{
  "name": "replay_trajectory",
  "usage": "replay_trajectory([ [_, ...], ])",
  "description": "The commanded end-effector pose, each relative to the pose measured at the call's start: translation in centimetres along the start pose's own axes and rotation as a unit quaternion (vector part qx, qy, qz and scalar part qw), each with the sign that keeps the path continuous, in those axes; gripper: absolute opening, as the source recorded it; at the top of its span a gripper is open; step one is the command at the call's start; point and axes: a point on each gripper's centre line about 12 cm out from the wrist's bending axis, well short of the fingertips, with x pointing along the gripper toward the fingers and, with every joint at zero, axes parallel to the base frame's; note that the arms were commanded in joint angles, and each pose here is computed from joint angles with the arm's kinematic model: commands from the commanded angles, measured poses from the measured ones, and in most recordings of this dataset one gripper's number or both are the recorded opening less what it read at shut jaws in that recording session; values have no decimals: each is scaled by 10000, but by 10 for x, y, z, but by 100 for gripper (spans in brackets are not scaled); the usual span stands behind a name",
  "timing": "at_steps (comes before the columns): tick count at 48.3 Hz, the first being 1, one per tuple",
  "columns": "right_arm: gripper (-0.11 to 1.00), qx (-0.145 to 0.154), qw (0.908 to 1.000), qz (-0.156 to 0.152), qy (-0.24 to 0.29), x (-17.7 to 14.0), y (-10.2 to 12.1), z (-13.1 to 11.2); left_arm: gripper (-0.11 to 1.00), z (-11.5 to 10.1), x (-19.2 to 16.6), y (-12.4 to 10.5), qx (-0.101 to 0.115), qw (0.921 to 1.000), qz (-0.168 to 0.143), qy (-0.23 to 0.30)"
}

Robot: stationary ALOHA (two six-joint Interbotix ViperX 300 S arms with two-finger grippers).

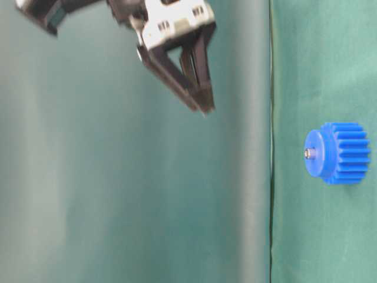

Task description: Insert the shaft placed at a random location into the center hole of the small gear at another random location.

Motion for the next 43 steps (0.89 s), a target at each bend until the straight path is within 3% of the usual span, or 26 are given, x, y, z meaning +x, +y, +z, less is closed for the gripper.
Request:
replay_trajectory([
  [1,74,3,9997,27,-236,-20,1,8,-1,4,1,0,-1,10000,-7,-69],
  [22,74,66,9995,10,-315,-100,0,-4,-1,4,1,0,-8,10000,-8,-61],
  [43,74,81,9993,11,-369,-118,-1,-15,-1,4,1,0,-16,10000,-5,-38],
])
